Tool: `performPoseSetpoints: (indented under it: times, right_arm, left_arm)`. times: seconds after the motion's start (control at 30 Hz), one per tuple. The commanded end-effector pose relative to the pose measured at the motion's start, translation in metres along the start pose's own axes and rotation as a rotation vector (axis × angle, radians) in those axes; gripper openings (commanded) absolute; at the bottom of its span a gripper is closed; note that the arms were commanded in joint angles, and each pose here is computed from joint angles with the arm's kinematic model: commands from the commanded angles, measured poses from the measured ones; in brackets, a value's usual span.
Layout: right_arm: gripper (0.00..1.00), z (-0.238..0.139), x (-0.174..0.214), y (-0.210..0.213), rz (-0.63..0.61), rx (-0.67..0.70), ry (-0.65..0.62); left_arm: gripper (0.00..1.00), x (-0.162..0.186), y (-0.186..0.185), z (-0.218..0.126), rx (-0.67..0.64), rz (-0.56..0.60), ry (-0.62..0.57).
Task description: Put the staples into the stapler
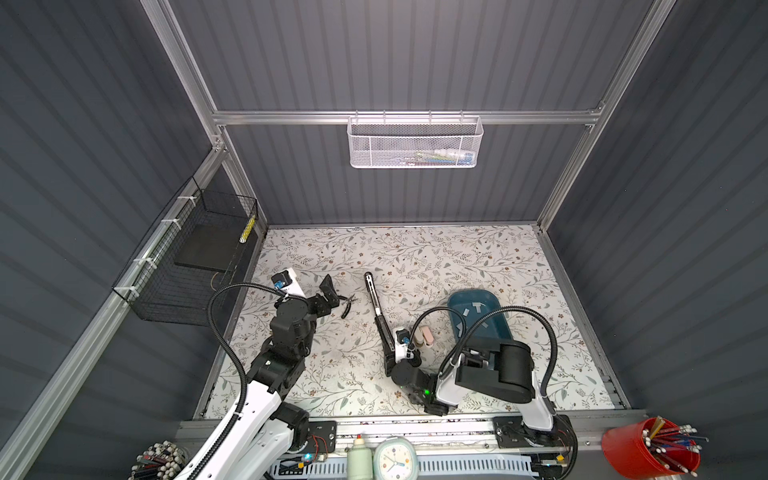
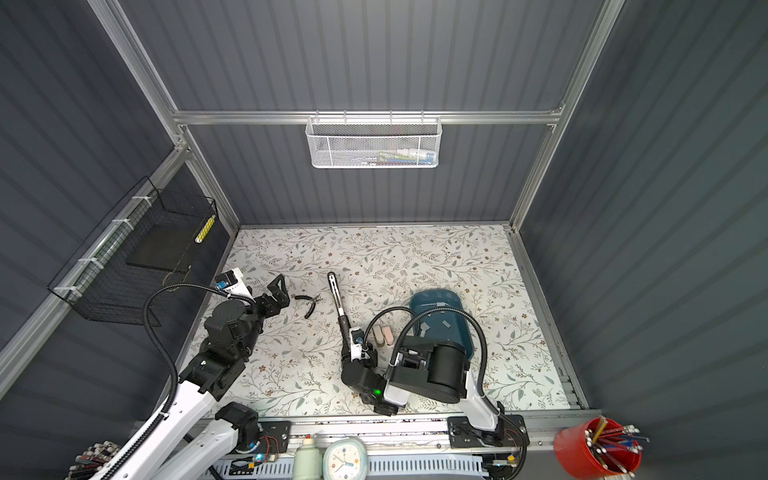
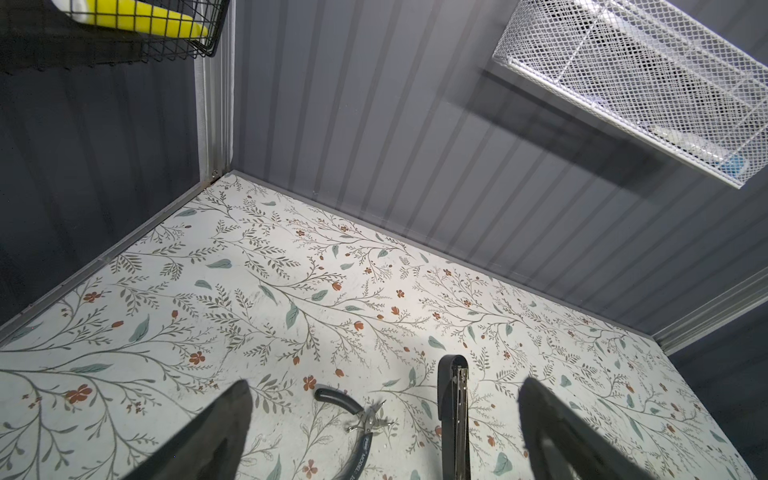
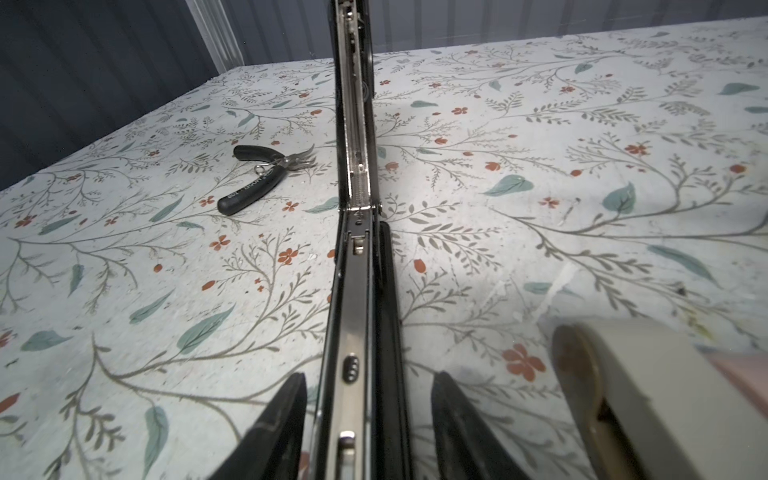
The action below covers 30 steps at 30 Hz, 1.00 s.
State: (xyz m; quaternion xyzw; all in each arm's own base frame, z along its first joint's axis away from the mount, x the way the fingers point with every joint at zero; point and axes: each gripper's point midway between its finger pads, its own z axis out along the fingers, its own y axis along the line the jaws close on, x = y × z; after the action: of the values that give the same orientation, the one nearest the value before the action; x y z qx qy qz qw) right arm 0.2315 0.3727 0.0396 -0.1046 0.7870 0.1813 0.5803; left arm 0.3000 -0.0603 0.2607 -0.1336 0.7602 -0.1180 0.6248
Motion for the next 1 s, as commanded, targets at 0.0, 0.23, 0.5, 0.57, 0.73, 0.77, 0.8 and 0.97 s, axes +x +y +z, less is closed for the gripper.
performPoseSetpoints:
  times: [0.0, 0.23, 0.5, 0.57, 0.73, 0.77, 0.8, 0.97]
  right_arm:
    - [0.62, -0.013, -0.028, 0.01, 0.001, -0.022, -0.034]
    - [0.87, -0.046, -0.084, 0.018, 0.114, -0.078, 0.025]
    - [0.99, -0.088, -0.126, 0.028, 0.341, -0.112, 0.278]
    - [0.99, -0.102, -0.138, 0.032, 0.383, -0.155, 0.32]
    - [0.99, -0.129, -0.169, 0.024, 0.447, -0.227, 0.31]
    - [0.99, -0.132, -0.176, 0.021, 0.45, -0.237, 0.289]
    - [0.99, -0.138, -0.19, 0.017, 0.468, -0.254, 0.254]
    - [0.99, -0.143, -0.238, -0.004, 0.474, -0.27, 0.127]
  left_arm:
    - [1.0, 0.004, -0.005, 0.009, 0.003, 0.008, 0.041]
    - [0.99, 0.023, -0.02, 0.023, 0.058, 0.05, 0.125]
    - [1.0, 0.015, -0.036, 0.019, 0.059, -0.12, 0.252]
    - [1.0, 0.021, -0.022, 0.014, -0.045, -0.148, 0.317]
    - [0.99, 0.037, -0.05, 0.015, 0.145, -0.02, 0.378]
    - [0.99, 0.041, -0.06, 0.014, 0.21, -0.02, 0.377]
    - [0.99, 0.041, -0.065, 0.015, 0.243, -0.023, 0.37]
    - [0.99, 0.044, -0.076, 0.023, 0.284, -0.009, 0.386]
